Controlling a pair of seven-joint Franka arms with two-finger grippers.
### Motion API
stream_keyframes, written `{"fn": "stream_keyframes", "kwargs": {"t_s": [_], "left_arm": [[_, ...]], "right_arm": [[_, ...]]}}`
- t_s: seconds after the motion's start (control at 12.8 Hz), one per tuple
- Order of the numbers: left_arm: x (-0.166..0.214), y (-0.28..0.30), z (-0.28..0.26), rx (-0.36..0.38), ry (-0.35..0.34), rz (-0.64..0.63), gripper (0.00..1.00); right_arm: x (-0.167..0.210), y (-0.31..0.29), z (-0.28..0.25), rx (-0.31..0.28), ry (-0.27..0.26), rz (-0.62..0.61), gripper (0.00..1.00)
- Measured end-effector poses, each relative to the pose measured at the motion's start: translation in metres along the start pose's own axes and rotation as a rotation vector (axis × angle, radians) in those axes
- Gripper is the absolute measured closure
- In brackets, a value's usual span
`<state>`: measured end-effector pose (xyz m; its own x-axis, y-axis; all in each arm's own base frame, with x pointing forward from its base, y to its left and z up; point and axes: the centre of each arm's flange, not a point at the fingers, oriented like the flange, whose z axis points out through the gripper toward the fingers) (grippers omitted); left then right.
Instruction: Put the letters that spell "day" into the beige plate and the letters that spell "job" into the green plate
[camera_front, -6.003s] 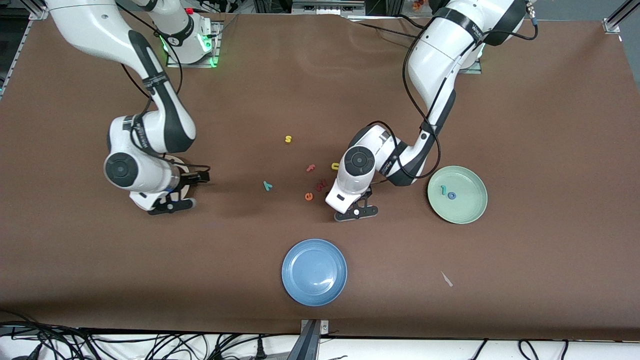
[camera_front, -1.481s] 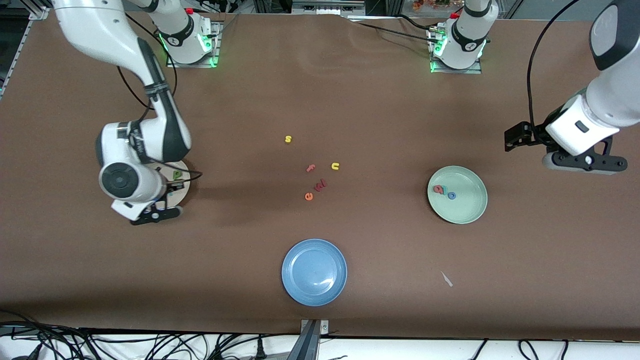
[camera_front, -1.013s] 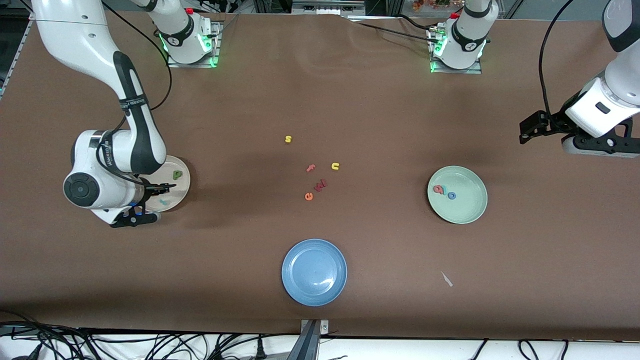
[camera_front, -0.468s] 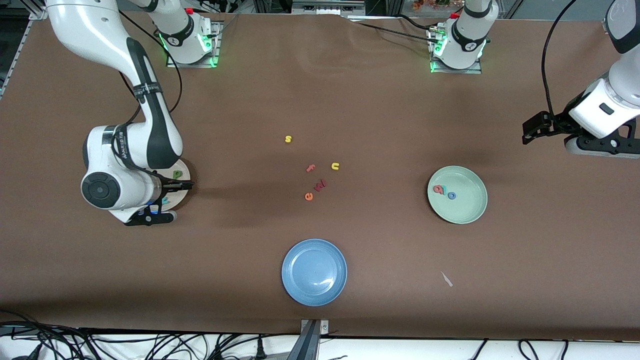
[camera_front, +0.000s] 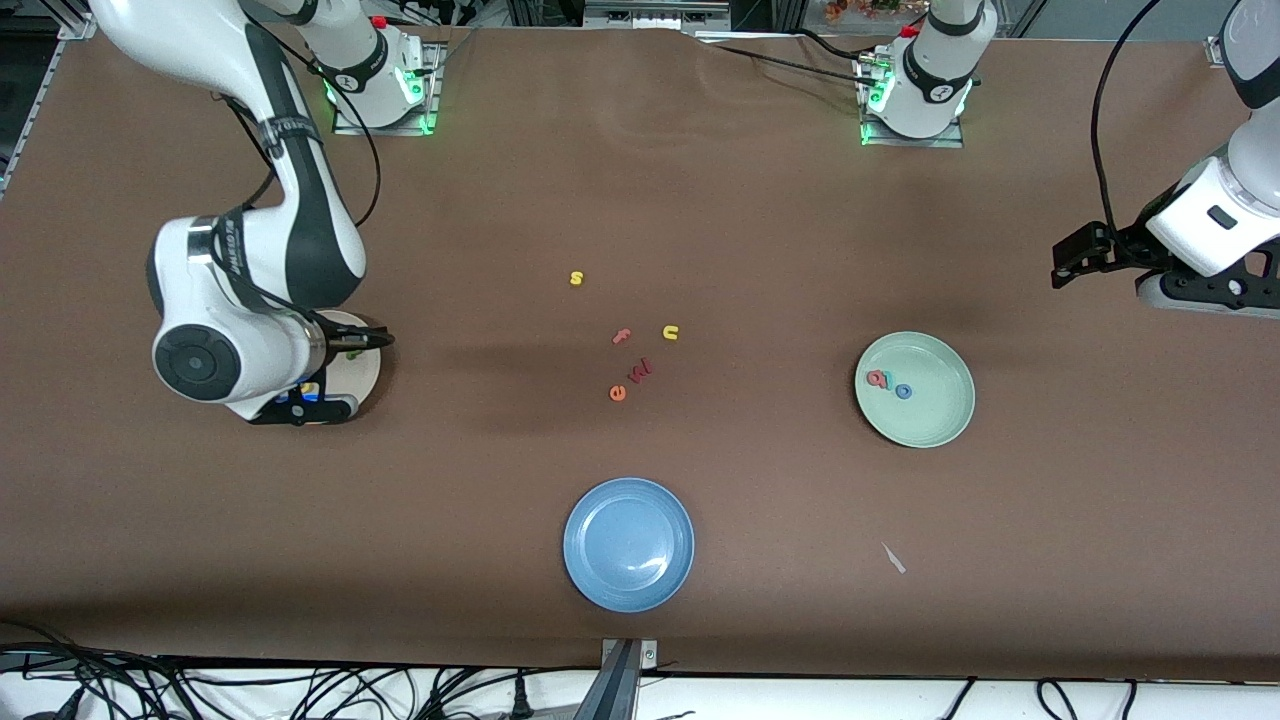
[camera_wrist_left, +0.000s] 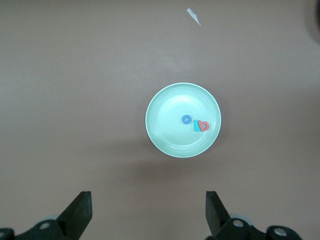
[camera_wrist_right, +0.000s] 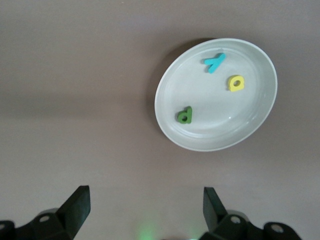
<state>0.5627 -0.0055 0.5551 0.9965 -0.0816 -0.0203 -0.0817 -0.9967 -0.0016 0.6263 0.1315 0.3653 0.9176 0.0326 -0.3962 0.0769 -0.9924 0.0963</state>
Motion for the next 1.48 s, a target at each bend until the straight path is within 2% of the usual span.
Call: {"fn": "stream_keyframes", "kwargs": {"t_s": [0.16, 0.23, 0.39, 0.7, 0.86, 0.94, 1.09, 1.48], "left_arm": [[0.000, 0.000, 0.000, 0.000, 0.000, 0.002, 0.00], [0.000, 0.000, 0.000, 0.000, 0.000, 0.003, 0.00], [0.000, 0.000, 0.001, 0.000, 0.000, 0.003, 0.00], [0.000, 0.000, 0.001, 0.000, -0.001, 0.004, 0.00], [0.000, 0.000, 0.001, 0.000, -0.001, 0.004, 0.00], [0.000, 0.000, 0.001, 0.000, -0.001, 0.004, 0.00], [0.000, 0.000, 0.001, 0.000, -0.001, 0.004, 0.00], [0.000, 0.001, 0.001, 0.000, -0.001, 0.004, 0.00]], "right_arm": [[-0.023, -0.011, -0.025, 0.003, 0.033, -0.007, 0.00], [-0.039, -0.021, -0.036, -0.015, 0.053, -0.009, 0.00], [-0.071, -0.030, -0.053, -0.017, 0.127, -0.030, 0.00], [-0.133, 0.012, -0.105, -0.005, 0.287, -0.115, 0.00], [-0.155, 0.046, -0.131, -0.015, 0.344, -0.086, 0.00], [-0.165, 0.069, -0.138, -0.005, 0.349, -0.055, 0.00], [-0.180, 0.109, -0.144, 0.025, 0.309, 0.000, 0.00], [-0.196, 0.129, -0.150, 0.090, 0.230, 0.002, 0.00]]}}
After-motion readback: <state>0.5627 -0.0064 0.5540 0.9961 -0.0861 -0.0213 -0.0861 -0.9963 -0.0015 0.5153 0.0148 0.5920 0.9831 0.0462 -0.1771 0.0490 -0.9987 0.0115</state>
